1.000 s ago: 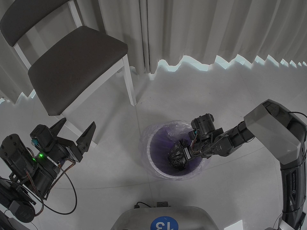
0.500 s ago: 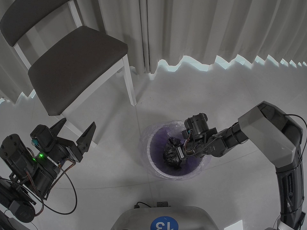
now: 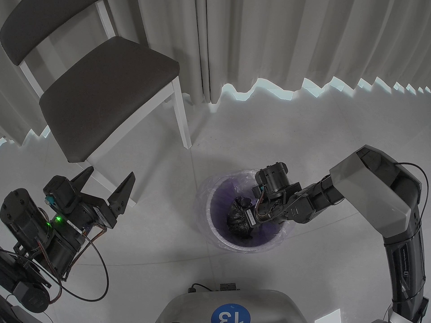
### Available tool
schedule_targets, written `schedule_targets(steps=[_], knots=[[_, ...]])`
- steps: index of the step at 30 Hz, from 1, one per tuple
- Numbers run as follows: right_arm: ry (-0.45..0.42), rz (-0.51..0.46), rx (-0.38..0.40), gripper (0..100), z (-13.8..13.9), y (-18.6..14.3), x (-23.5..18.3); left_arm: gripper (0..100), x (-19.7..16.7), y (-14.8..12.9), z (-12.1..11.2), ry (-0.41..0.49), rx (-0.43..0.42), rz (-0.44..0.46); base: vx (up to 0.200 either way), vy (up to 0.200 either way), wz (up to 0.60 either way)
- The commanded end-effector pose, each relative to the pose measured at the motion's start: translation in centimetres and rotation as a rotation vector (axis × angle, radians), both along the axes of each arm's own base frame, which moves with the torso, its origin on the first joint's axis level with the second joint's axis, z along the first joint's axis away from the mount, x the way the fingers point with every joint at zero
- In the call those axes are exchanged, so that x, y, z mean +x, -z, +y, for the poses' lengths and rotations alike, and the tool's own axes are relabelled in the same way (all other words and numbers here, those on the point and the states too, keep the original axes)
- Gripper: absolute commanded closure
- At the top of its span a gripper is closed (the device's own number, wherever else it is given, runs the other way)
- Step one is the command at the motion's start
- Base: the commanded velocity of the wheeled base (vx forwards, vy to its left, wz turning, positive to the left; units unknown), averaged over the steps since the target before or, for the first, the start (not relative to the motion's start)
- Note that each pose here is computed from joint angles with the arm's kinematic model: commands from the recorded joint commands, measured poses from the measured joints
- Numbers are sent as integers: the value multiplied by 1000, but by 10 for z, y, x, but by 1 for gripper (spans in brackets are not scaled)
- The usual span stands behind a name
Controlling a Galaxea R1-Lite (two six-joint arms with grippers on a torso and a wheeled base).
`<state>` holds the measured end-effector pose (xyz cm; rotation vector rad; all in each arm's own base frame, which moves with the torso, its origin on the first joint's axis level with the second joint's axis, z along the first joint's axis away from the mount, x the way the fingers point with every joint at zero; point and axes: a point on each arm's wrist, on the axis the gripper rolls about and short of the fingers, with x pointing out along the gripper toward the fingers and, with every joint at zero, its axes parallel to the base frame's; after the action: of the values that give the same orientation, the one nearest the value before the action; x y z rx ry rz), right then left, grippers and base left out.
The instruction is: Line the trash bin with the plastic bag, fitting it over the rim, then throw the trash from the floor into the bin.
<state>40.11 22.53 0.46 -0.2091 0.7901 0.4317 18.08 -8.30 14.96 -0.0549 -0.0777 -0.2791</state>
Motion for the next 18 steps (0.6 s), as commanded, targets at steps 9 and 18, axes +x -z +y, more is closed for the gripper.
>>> schedule_targets(steps=[9,18], knots=[[-5,10,-15,0,-1,9,2,0,1,2,-1,1,4,8,0,0,0],[-1,-19,2,0,0,-5,2,0,1,1,-1,1,2,4,0,0,0]])
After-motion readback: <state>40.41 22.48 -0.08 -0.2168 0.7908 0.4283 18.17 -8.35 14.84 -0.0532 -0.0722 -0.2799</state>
